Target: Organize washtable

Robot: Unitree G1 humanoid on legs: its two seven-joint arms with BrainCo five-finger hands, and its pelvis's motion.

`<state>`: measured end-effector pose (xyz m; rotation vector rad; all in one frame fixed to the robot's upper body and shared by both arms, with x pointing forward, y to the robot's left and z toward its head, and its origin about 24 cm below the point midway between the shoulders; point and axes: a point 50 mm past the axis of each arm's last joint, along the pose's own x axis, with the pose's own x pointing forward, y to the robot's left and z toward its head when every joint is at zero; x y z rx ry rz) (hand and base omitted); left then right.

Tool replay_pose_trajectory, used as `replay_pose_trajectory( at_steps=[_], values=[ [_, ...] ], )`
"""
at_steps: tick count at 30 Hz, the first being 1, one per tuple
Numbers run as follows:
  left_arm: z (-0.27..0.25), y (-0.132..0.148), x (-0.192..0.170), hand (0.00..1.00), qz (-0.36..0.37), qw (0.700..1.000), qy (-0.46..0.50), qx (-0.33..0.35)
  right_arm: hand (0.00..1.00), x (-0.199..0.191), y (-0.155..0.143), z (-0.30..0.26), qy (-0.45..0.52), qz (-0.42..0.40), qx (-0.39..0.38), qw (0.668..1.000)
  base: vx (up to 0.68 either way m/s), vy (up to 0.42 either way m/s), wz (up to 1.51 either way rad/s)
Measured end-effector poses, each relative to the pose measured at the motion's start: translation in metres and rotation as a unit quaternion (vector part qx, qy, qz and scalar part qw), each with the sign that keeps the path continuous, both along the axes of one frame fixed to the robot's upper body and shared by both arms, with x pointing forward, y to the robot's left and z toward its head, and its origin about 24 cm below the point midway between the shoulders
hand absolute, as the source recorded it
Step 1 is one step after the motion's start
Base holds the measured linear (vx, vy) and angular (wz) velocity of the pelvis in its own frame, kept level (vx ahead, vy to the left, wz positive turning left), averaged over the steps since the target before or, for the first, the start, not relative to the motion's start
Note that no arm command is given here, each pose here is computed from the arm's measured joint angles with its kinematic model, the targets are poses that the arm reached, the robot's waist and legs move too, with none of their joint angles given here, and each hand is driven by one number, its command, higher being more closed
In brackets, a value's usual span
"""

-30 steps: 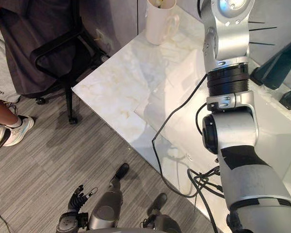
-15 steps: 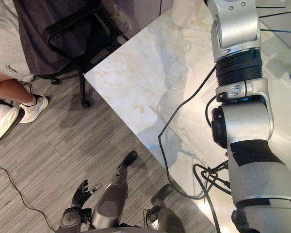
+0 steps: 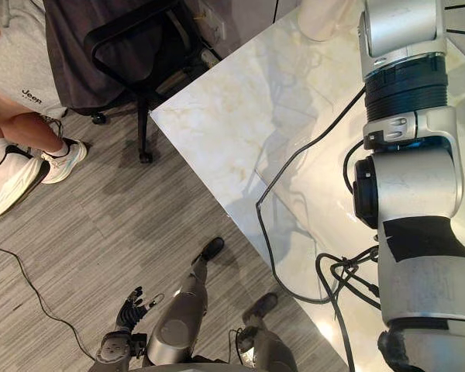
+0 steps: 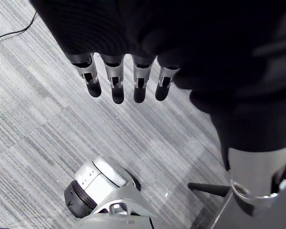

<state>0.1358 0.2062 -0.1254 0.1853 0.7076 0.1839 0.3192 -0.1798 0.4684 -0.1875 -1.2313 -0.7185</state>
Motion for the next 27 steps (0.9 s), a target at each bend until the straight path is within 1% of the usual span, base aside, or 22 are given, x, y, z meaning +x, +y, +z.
replay_pose_trajectory(
  at_steps=[13,20,27],
  values=[
    [-0.0004,-0.0011,-0.0001,0.0,-0.009,1.0,0.001,0.0,1.0,-0.0002,-0.0035,0.0078,0.009,-0.032,-0.01,0.999,0.01,0.005,0.06],
    [-0.0039,-0.0009,-0.0047,0.0,-0.001,1.0,0.013,-0.006,1.0,0.0017,0.0017,0.0064,0.014,-0.035,-0.026,0.999,-0.01,0.019,0.03],
    [-0.0048,-0.0017,-0.0058,0.0,0.001,1.0,0.015,-0.01,1.0,0.0019,0.0018,0.0061,0.014,-0.035,-0.026,0.999,0.0,0.004,-0.01]
  ],
)
